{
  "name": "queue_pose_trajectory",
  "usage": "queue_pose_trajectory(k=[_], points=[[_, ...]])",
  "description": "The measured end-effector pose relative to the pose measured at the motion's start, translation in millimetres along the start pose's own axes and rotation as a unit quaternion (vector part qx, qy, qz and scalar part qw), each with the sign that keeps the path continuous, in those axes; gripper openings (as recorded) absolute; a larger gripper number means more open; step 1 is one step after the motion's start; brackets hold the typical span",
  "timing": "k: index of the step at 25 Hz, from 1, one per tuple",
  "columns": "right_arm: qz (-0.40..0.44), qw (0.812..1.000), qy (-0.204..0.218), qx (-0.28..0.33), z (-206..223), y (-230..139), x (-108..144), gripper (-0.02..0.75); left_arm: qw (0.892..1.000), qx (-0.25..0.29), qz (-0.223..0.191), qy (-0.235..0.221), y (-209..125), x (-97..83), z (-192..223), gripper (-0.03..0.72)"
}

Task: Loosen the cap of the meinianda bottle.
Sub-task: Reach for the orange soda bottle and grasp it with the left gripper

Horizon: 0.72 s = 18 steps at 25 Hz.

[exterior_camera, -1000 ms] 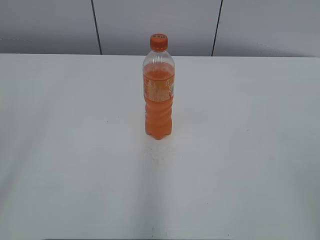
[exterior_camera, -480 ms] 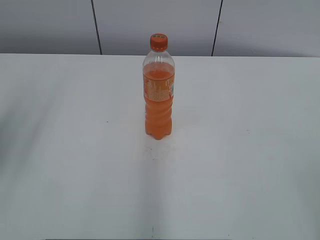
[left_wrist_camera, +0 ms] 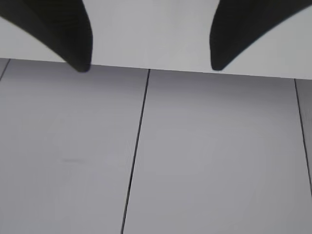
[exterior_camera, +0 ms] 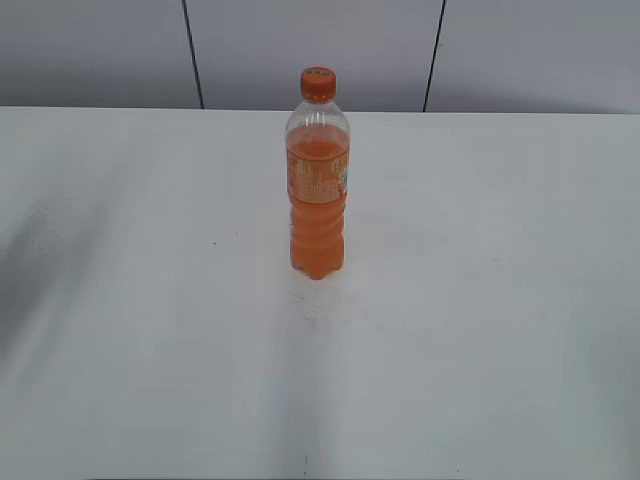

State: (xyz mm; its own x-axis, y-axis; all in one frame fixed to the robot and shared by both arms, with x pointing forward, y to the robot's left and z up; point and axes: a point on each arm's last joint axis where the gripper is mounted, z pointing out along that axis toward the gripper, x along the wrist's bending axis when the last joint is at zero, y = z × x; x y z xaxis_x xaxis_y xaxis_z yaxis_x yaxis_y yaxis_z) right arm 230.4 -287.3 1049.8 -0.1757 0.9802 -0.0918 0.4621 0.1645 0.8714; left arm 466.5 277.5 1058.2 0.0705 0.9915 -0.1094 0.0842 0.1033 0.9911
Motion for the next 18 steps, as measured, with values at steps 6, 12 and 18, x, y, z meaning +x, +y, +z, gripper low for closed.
queue_pose_trajectory(k=[6, 12, 18], points=[[0.000, 1.000, 0.000, 0.000, 0.0, 0.0, 0.0, 0.491, 0.994, -0.010, 0.049, -0.100, -29.0, -24.6, 17.0, 0.456], [0.000, 1.000, 0.000, 0.000, 0.0, 0.0, 0.0, 0.491, 0.969, 0.005, 0.062, -0.238, -66.3, -32.2, 38.0, 0.454], [0.000, 1.000, 0.000, 0.000, 0.0, 0.0, 0.0, 0.491, 0.907, 0.036, 0.111, -0.405, -103.8, -23.7, 58.1, 0.454]])
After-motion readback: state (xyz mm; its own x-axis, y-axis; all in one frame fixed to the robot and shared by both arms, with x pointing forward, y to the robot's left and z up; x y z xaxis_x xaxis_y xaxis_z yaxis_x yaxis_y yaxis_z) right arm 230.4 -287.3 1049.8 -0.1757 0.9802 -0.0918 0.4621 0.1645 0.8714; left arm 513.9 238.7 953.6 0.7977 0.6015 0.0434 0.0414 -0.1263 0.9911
